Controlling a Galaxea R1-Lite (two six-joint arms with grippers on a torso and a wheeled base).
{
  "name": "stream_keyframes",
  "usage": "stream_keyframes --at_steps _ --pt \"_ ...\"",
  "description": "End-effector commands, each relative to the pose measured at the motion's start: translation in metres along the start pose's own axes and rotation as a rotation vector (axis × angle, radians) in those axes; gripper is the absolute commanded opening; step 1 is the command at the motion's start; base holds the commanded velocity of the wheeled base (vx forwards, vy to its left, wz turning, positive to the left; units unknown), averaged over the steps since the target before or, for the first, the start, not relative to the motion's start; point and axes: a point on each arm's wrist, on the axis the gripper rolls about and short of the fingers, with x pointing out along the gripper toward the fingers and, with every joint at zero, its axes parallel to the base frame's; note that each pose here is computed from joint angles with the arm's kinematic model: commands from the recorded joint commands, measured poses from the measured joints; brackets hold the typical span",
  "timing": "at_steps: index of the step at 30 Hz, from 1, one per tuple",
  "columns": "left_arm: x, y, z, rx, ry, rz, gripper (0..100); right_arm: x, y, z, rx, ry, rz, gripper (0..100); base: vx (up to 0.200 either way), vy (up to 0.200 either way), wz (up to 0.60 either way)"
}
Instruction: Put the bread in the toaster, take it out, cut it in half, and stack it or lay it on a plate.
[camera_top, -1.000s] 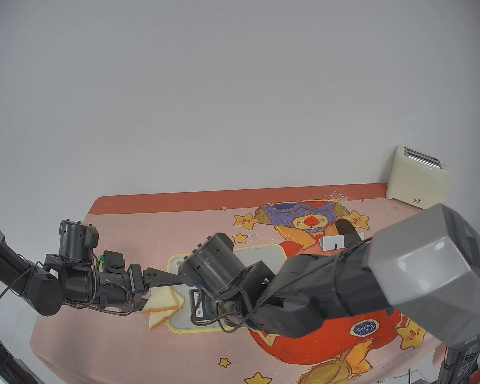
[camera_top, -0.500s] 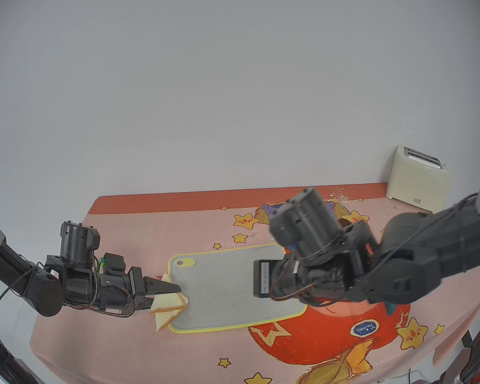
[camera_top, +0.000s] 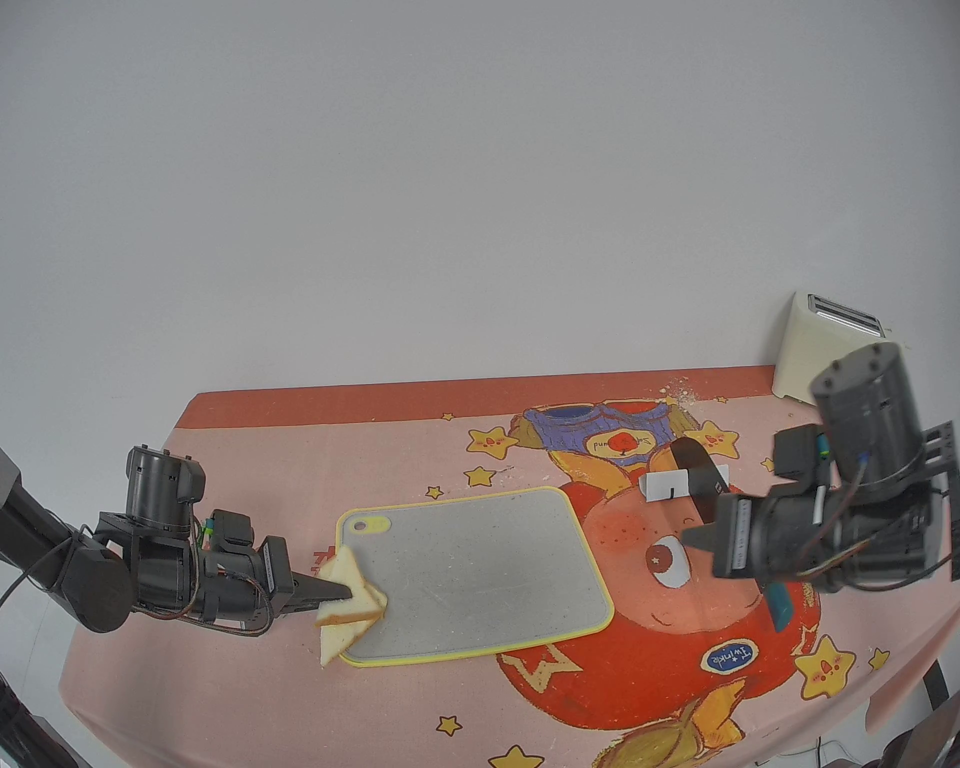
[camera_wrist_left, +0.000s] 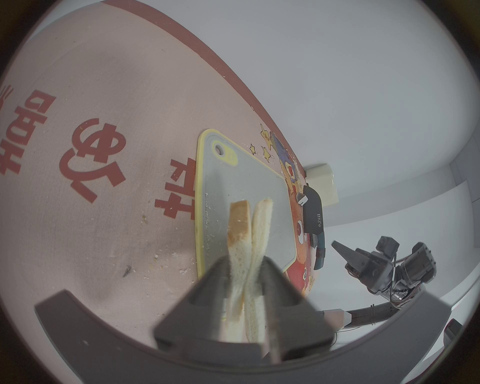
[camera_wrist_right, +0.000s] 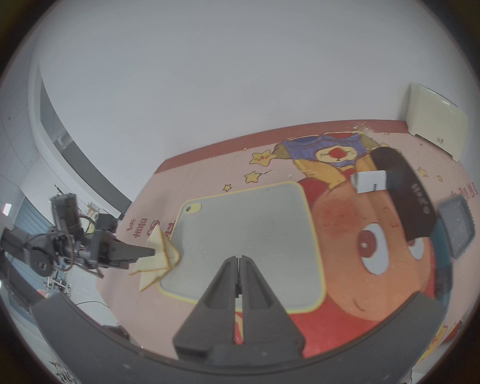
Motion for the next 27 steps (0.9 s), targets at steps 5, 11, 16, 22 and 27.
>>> stream_keyframes --at_steps 5,11,16,22,27 --pt "-0.054 -0.041 -0.021 0.145 -0.136 -0.122 0 -0.062 -0.037 0.031 0.091 -0.204 0.079 0 0.0 0.0 0.0" --pt "-0.082 -0.062 -0.034 0.214 -0.198 -0.207 0 -0.057 -0.038 0.03 0.093 -0.191 0.074 0 0.0 0.0 0.0" --pt "-0.092 -0.072 -0.05 0.274 -0.192 -0.251 0 -0.053 -0.038 0.028 0.087 -0.176 0.066 0 0.0 0.0 0.0" --pt "-0.093 -0.076 -0.054 0.284 -0.184 -0.261 0 -0.055 -0.038 0.028 0.084 -0.184 0.071 0 0.0 0.0 0.0" --pt "-0.098 -0.076 -0.06 0.234 -0.191 -0.274 0 -0.057 -0.038 0.028 0.081 -0.191 0.073 0 0.0 0.0 0.0"
